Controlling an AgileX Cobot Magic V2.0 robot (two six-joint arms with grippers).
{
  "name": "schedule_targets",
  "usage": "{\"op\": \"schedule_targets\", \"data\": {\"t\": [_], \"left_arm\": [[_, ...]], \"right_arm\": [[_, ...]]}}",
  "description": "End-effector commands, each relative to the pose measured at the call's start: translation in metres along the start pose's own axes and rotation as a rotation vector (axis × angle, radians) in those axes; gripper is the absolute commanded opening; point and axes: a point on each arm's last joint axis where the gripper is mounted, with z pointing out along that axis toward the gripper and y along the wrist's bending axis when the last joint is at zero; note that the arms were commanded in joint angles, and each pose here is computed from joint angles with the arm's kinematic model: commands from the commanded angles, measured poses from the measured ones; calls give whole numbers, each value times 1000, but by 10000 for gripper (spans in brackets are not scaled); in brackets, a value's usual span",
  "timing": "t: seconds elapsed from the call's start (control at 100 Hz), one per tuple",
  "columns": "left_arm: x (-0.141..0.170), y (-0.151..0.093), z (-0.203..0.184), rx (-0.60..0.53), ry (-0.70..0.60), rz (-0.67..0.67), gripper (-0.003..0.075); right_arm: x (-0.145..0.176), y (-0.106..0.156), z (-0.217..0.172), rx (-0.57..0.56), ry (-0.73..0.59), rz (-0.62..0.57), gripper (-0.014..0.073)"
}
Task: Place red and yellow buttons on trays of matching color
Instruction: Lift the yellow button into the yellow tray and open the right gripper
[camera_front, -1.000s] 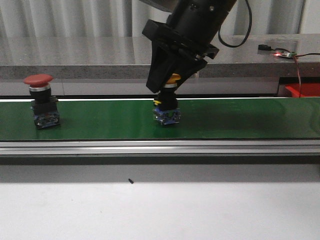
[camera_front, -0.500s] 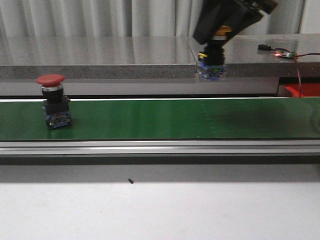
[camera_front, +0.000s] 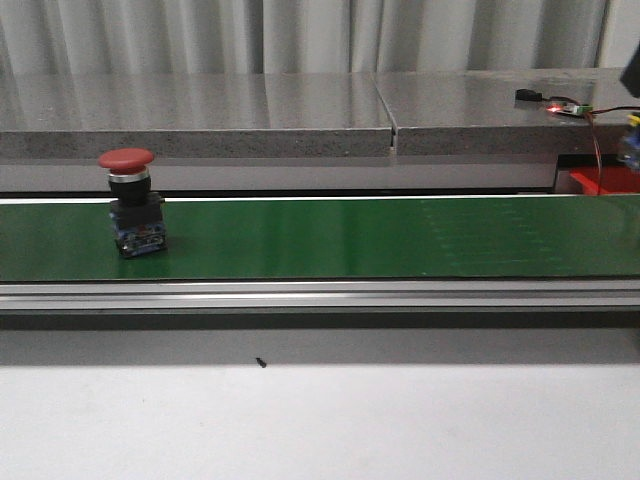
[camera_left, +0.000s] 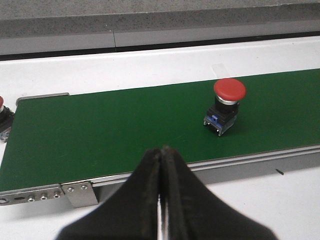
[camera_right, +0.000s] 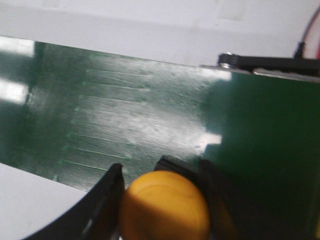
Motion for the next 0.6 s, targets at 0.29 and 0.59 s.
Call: {"op": "schedule_targets", "data": {"t": [0.29,0.59], "left_arm": [[-14,0,-4,-4,-92,-23,-19],[-14,0,-4,-4,-92,-23,-19]], "right_arm": [[27,-70,-34,150,-115,381,205],[51,-104,-38,242,-149,551,205]]}}
